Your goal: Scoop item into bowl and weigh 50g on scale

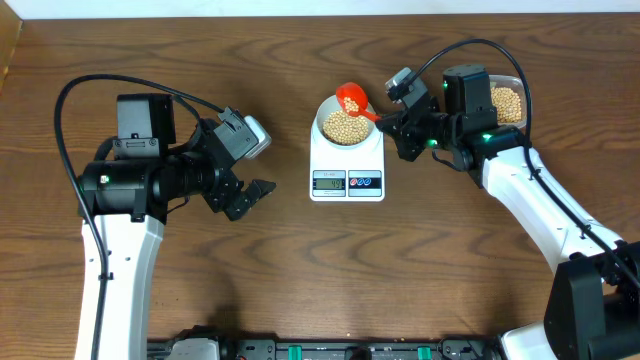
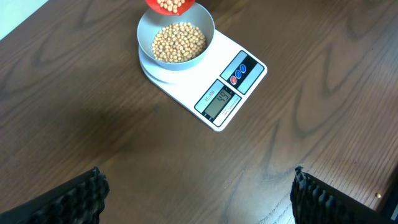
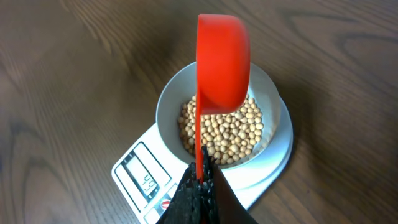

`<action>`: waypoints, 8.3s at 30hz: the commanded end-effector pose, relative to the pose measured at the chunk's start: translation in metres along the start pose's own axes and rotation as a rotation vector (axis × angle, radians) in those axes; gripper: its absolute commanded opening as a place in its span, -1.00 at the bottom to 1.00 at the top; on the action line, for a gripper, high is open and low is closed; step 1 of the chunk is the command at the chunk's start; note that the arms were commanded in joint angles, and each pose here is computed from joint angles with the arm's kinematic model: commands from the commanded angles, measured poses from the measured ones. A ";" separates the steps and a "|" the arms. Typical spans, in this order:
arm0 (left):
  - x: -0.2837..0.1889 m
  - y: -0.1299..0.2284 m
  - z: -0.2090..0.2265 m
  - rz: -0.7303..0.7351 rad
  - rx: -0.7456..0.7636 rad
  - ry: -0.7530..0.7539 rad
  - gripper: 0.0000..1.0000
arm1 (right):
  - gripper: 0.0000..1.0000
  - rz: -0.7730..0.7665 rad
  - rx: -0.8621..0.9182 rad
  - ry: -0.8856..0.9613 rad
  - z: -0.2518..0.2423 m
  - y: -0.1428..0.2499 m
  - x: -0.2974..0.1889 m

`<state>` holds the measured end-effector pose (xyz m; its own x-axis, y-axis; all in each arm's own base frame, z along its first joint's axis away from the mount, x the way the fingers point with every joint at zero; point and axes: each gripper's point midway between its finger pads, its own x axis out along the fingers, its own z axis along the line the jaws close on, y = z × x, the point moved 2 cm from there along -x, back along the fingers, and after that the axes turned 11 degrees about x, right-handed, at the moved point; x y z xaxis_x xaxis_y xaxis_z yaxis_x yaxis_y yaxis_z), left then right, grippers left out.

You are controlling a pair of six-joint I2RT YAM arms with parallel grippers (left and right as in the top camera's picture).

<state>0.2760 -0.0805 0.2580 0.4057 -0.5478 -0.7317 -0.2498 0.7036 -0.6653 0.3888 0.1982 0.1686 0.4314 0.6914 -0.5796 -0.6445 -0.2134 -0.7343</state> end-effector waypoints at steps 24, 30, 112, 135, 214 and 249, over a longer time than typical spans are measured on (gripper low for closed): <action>-0.001 -0.001 0.003 0.003 -0.007 -0.007 0.92 | -0.98 -0.015 0.021 -0.005 0.013 -0.006 -0.002; -0.002 -0.001 0.003 0.003 -0.007 -0.008 0.92 | -0.98 -0.015 0.057 -0.005 0.013 -0.006 -0.002; -0.001 -0.001 0.003 0.003 -0.007 -0.008 0.92 | -0.98 0.119 0.164 0.772 -0.172 0.048 -0.146; -0.001 -0.001 0.003 0.003 -0.007 -0.008 0.92 | -0.98 0.005 0.016 0.931 -0.165 0.001 -0.147; -0.002 -0.001 0.003 0.003 -0.007 -0.008 0.92 | -0.86 -0.186 1.485 0.299 -0.121 0.206 -0.158; -0.001 -0.001 0.003 0.003 -0.007 -0.008 0.92 | 0.99 -0.005 1.240 0.461 -0.135 0.240 -0.145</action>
<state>0.2760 -0.0805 0.2579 0.4054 -0.5478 -0.7318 -0.2501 0.7036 -0.6652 0.2619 -0.0365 0.0391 0.4827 0.4152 -0.7711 -0.6647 0.7470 -0.0139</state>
